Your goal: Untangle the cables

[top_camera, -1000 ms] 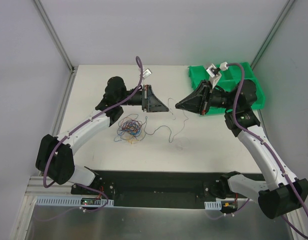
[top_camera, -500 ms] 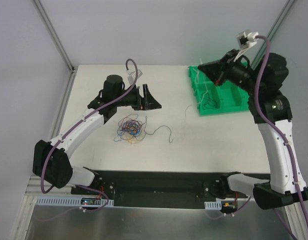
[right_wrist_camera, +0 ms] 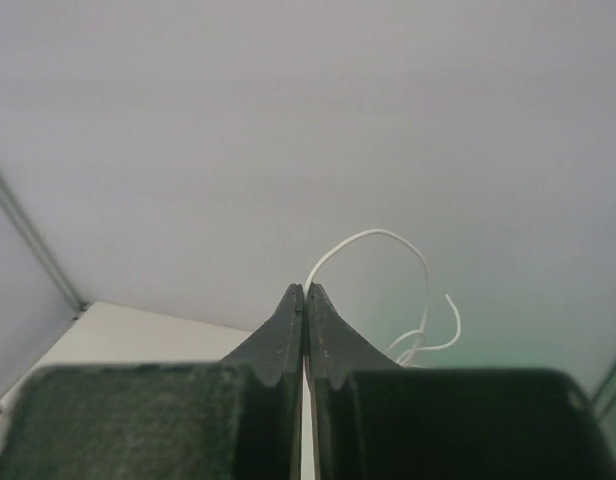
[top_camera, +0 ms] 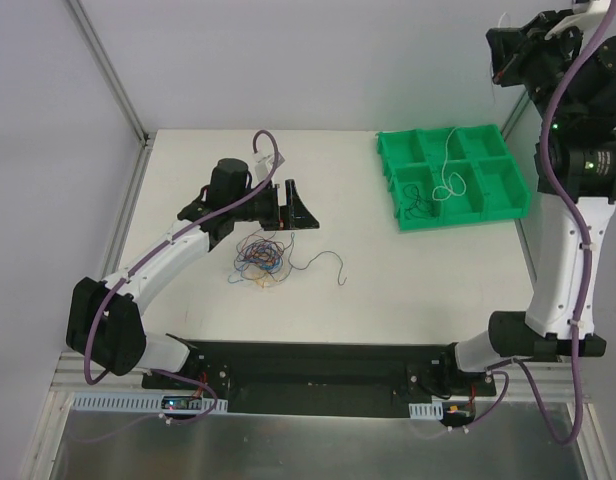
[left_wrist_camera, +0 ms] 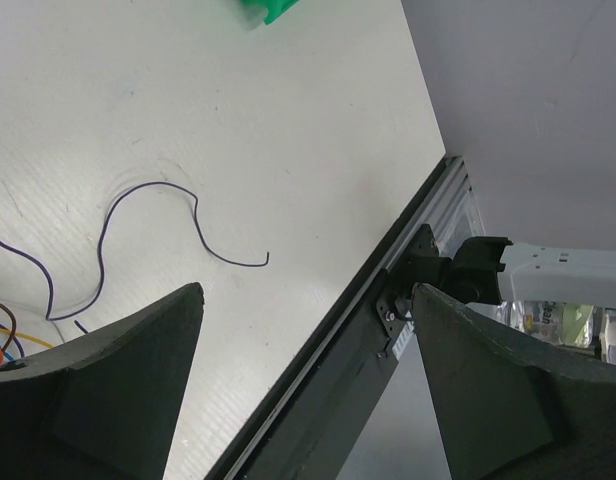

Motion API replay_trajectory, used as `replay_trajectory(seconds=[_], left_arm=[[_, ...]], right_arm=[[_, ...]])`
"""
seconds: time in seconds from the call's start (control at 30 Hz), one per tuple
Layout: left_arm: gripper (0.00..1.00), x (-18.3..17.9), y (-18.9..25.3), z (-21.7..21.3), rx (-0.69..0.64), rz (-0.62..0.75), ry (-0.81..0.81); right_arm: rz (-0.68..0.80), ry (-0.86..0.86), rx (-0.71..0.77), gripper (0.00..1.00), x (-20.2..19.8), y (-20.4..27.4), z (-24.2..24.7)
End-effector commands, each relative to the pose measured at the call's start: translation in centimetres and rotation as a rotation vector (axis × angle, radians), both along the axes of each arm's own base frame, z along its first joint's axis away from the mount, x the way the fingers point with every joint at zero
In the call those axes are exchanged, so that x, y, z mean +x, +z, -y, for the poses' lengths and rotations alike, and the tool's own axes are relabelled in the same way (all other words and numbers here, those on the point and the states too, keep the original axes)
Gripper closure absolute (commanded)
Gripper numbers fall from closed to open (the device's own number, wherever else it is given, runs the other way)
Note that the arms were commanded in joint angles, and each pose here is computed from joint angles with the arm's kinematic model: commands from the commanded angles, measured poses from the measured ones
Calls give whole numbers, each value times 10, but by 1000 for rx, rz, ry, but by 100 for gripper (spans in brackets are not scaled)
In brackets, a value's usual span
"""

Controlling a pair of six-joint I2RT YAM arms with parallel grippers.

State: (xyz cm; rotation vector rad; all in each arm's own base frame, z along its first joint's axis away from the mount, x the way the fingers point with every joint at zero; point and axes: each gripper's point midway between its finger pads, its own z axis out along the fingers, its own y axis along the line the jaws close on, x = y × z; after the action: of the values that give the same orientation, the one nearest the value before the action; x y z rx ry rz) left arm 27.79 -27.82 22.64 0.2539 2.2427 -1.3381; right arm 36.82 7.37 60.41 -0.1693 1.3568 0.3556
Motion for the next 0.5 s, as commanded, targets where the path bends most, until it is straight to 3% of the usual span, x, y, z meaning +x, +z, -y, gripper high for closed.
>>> replay_trajectory(seconds=[0.0,0.23,0.47], left_arm=[[15,-2,11,1,-14,59,-26],[15,-5,14,2,-24,60,-46],[15,-5,15,1,-19,67,-38]], right_arm=[[22,-134,-50,100,53,-20,39],[-86,-243,-48,100,123,-81,98],[-221,-222,27,100,155,-154,116]])
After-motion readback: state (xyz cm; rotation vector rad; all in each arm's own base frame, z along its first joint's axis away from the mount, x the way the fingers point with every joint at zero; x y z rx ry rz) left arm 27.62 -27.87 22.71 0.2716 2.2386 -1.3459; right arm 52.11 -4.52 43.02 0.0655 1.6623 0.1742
